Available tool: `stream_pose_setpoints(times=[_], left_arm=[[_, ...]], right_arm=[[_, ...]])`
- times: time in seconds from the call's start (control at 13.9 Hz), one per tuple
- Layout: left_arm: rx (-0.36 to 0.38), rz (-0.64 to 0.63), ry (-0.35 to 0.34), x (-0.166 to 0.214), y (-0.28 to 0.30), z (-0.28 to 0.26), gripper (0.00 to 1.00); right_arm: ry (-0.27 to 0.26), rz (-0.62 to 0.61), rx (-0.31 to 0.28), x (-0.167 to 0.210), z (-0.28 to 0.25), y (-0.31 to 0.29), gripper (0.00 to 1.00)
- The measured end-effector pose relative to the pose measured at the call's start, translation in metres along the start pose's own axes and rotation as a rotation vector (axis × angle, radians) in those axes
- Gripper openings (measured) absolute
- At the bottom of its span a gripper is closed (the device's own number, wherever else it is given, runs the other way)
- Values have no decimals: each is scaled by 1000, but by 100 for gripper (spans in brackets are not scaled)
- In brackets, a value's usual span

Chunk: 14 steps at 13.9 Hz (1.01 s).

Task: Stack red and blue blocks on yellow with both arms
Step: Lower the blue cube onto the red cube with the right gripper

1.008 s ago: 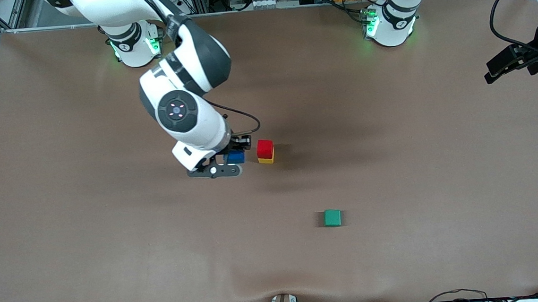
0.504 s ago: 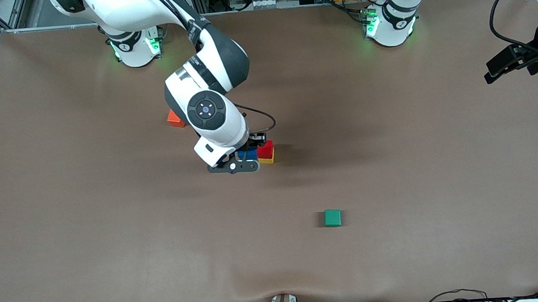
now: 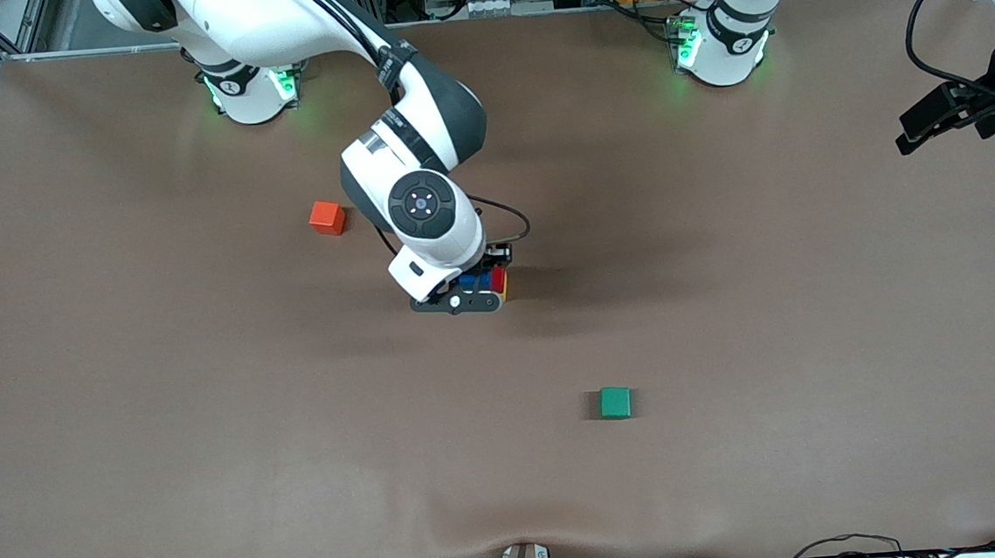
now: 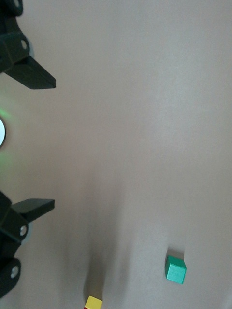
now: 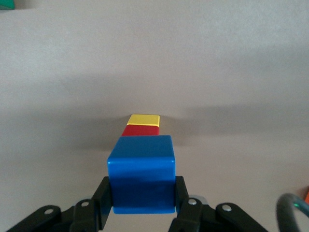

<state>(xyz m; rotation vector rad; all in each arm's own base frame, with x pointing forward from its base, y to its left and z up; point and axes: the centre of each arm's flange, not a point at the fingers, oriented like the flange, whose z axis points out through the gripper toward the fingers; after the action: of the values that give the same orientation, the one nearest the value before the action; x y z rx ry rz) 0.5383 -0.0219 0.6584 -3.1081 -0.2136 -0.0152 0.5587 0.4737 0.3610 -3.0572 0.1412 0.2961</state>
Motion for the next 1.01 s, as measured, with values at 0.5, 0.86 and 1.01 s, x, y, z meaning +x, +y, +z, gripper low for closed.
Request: stream_pose_setpoints(times=[0.5,0.86,1.01], left_arm=[[1,-2,-3,0,-1,2,100],[2,0,-9,0,0,4,100],[2,0,-9,0,0,4,100]], right_arm=[[26,-12,17,-2,21,-15,55],[26,-16,7,-4,31,-19,55],[25,-16,6,-4,31,-19,55]])
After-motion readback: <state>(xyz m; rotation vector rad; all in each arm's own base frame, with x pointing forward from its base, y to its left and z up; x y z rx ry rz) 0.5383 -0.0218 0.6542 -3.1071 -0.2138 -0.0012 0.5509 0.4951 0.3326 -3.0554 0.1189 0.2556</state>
